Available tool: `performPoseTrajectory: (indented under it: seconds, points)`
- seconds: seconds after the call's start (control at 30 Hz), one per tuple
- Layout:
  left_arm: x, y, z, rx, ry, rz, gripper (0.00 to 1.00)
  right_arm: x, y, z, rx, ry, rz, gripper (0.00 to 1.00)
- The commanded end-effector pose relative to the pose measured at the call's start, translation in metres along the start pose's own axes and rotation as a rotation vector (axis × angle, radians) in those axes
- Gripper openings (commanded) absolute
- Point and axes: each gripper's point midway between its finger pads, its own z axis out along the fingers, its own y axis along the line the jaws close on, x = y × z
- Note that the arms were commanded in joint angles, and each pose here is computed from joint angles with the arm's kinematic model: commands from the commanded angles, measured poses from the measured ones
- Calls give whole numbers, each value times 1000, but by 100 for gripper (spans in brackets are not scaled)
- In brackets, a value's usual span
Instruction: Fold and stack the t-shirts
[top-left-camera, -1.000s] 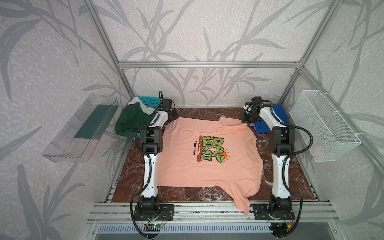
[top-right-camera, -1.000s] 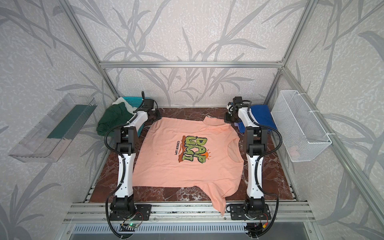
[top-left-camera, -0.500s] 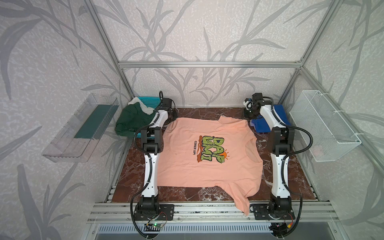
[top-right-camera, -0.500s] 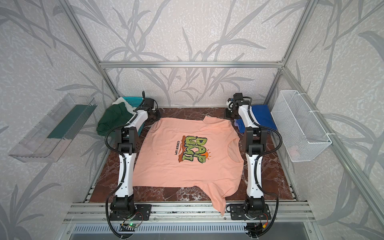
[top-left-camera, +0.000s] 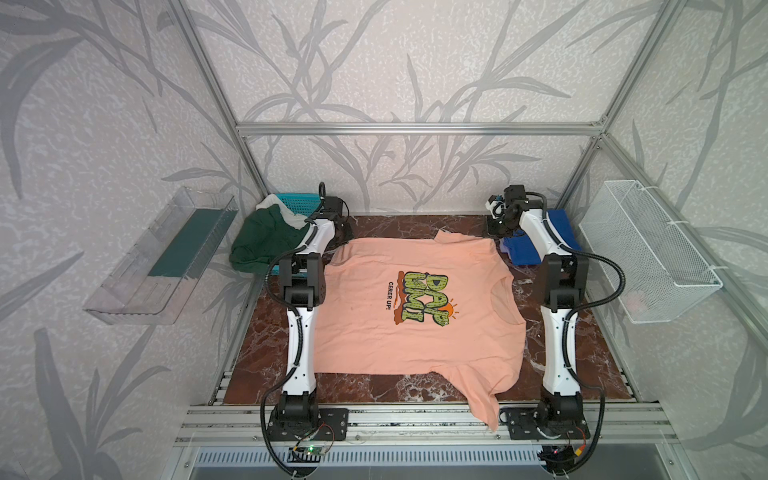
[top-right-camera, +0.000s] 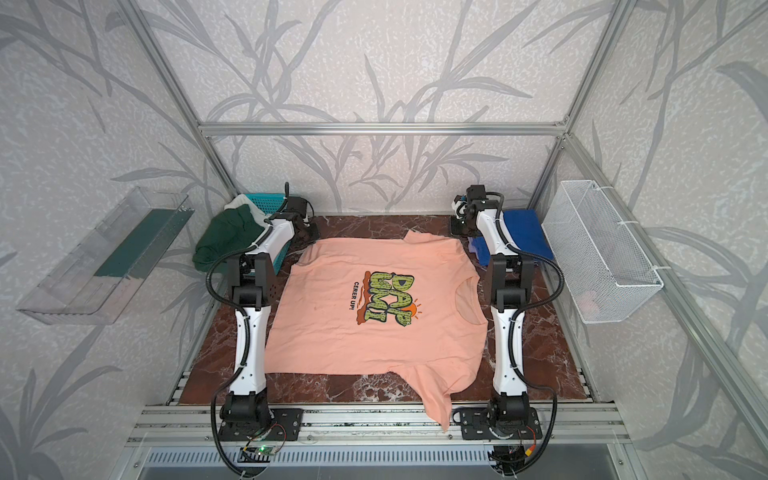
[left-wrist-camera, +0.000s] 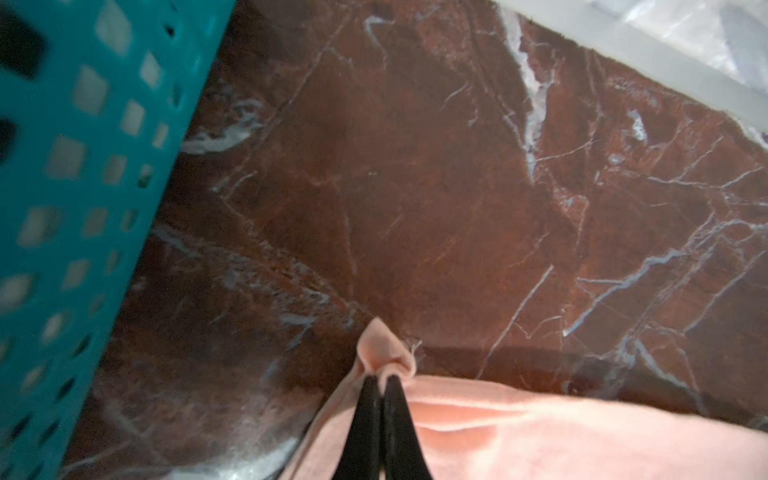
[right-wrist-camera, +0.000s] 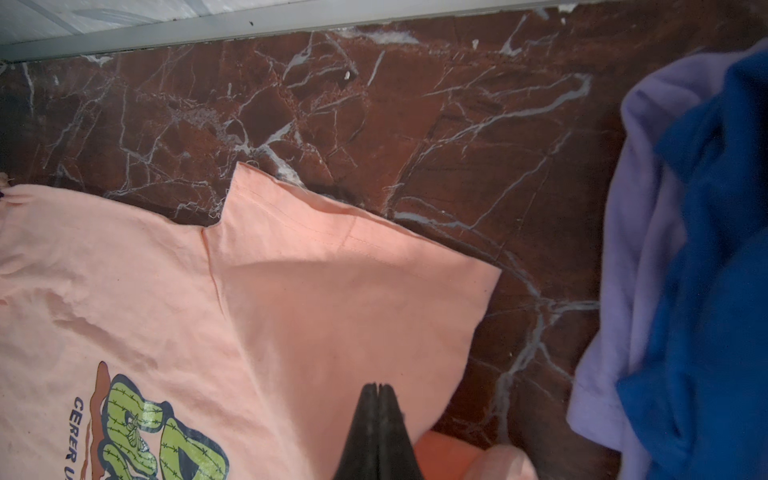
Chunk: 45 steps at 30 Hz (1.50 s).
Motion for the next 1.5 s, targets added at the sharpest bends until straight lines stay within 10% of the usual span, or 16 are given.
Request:
performPoseTrajectory:
  seconds: [0.0,1.47]
  points:
    - [-29,8,-49,-28,-84,13,0,-12,10,-32,1,-53,-43,0]
    - [-11,10,-92,-48,-254,99,0,33,8,-49,33,-79,-13,0]
